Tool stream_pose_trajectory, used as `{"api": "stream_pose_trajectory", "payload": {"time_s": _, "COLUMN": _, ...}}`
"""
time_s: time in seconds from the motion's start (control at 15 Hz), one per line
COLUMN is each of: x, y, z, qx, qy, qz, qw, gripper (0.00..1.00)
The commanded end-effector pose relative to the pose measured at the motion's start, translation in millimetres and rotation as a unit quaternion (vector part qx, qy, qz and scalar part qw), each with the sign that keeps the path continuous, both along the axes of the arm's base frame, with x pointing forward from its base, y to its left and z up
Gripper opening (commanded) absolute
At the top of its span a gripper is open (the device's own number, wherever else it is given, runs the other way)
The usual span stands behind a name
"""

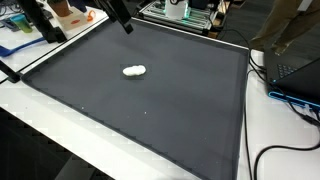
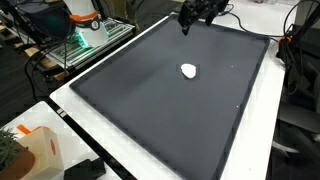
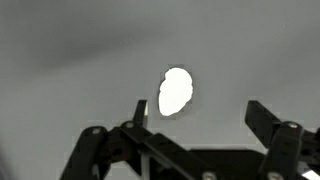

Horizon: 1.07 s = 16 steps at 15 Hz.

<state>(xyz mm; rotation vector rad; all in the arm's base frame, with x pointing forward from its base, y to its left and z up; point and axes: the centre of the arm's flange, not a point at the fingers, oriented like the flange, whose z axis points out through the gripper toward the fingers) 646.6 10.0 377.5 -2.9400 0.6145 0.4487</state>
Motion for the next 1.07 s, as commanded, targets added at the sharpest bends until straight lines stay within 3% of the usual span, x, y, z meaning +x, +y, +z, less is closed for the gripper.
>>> {"api": "stream_pose_trajectory", "payload": {"time_s": 0.0, "x": -28.5, "y": 8.7, "z": -10.4, "qx": -0.032, "qy": -0.042, "qz": 0.001, "qw": 0.9986, "gripper": 1.00}}
{"api": "stream_pose_trajectory", "payload": {"time_s": 0.27, "x": -87.5, "y": 11.9, "z": -13.6, "qx": -0.052, "qy": -0.095, "qz": 0.006, "qw": 0.9941, "gripper": 1.00}}
{"api": "stream_pose_trajectory", "payload": {"time_s": 0.67, "x": -162.1, "y": 14.7, "z": -8.5, "qx": 0.022, "qy": -0.073, "qz": 0.007, "qw": 0.9970, "gripper": 1.00}}
{"api": "stream_pose_trajectory", "payload": {"time_s": 0.73, "x": -102.8, "y": 17.4, "z": -9.2, "qx": -0.005, "qy": -0.061, "qz": 0.012, "qw": 0.9981, "gripper": 1.00}}
{"api": "stream_pose_trajectory", "payload": {"time_s": 1.0, "x": -134.3, "y": 17.0, "z": -3.9, "qx": 0.008, "qy": -0.063, "qz": 0.008, "qw": 0.9979, "gripper": 1.00}}
